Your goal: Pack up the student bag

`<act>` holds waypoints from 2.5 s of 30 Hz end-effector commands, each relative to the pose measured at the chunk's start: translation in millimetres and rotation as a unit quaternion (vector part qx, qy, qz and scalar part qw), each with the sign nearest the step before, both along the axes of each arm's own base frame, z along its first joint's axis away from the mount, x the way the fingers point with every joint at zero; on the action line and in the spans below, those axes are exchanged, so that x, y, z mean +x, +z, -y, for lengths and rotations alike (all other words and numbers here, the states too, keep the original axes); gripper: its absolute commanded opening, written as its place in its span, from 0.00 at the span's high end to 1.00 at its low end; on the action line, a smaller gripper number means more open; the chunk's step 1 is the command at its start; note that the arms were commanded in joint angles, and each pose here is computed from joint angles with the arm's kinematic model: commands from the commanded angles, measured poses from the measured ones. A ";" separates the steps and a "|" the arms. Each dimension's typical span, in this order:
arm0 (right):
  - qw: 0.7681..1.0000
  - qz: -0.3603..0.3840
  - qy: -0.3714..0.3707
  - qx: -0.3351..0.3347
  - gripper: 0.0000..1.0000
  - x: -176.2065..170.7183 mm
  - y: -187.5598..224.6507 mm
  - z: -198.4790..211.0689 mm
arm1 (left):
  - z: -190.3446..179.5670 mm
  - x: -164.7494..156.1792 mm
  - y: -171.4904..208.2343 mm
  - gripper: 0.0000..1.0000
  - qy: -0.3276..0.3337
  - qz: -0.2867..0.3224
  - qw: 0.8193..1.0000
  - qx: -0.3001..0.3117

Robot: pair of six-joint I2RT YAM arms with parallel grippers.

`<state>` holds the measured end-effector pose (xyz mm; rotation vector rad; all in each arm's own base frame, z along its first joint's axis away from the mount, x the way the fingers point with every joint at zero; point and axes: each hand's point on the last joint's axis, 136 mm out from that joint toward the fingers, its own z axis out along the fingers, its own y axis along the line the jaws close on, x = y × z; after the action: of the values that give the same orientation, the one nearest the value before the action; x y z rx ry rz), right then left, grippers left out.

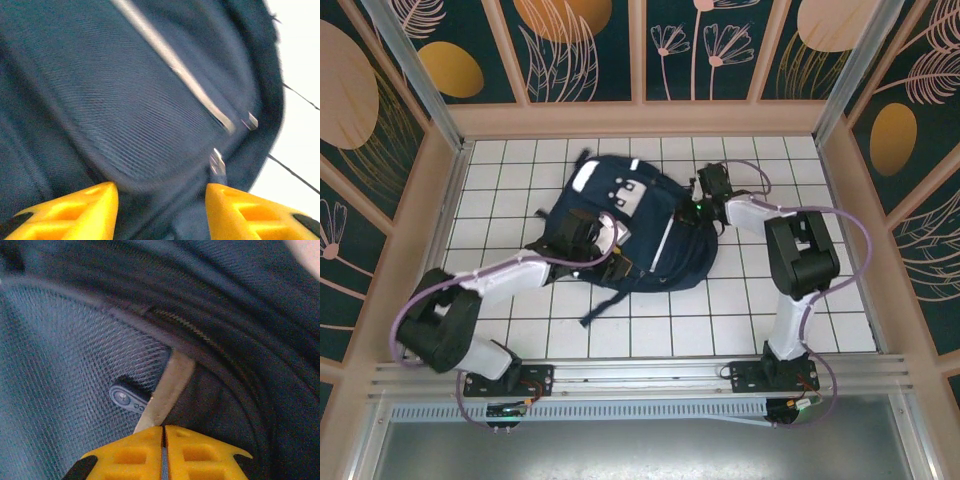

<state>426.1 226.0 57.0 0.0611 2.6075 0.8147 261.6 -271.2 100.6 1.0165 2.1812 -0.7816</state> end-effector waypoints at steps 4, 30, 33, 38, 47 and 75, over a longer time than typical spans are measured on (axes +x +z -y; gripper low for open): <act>0.997 0.060 0.024 0.048 0.80 51.3 27.1 -21.1 | 6.2 -20.0 55.6 0.47 -0.131 0.127 0.983 0.015; 0.998 -0.024 0.020 0.061 0.57 -188.5 55.9 -1.1 | 71.1 32.2 13.1 1.00 -0.227 0.308 0.910 0.158; 0.999 0.000 0.021 0.032 0.60 -181.9 55.2 -3.3 | 76.6 19.2 19.1 1.00 -0.239 0.279 0.922 0.123; 0.995 0.080 0.037 -0.041 0.60 -160.0 50.6 -7.6 | 79.4 9.6 25.5 1.00 -0.242 0.257 0.931 0.092; 0.992 0.092 0.021 -0.088 0.97 -138.2 40.2 -12.5 | 71.2 11.7 39.3 1.00 -0.229 0.245 0.941 0.050; 0.975 0.116 0.176 0.072 1.00 -179.9 84.4 -112.8 | -144.1 184.2 77.2 0.46 0.386 0.092 0.917 -0.050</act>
<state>263.0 303.6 133.8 -0.4220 2.3642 0.8965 378.7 -192.0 129.2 0.7761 2.1034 -0.5243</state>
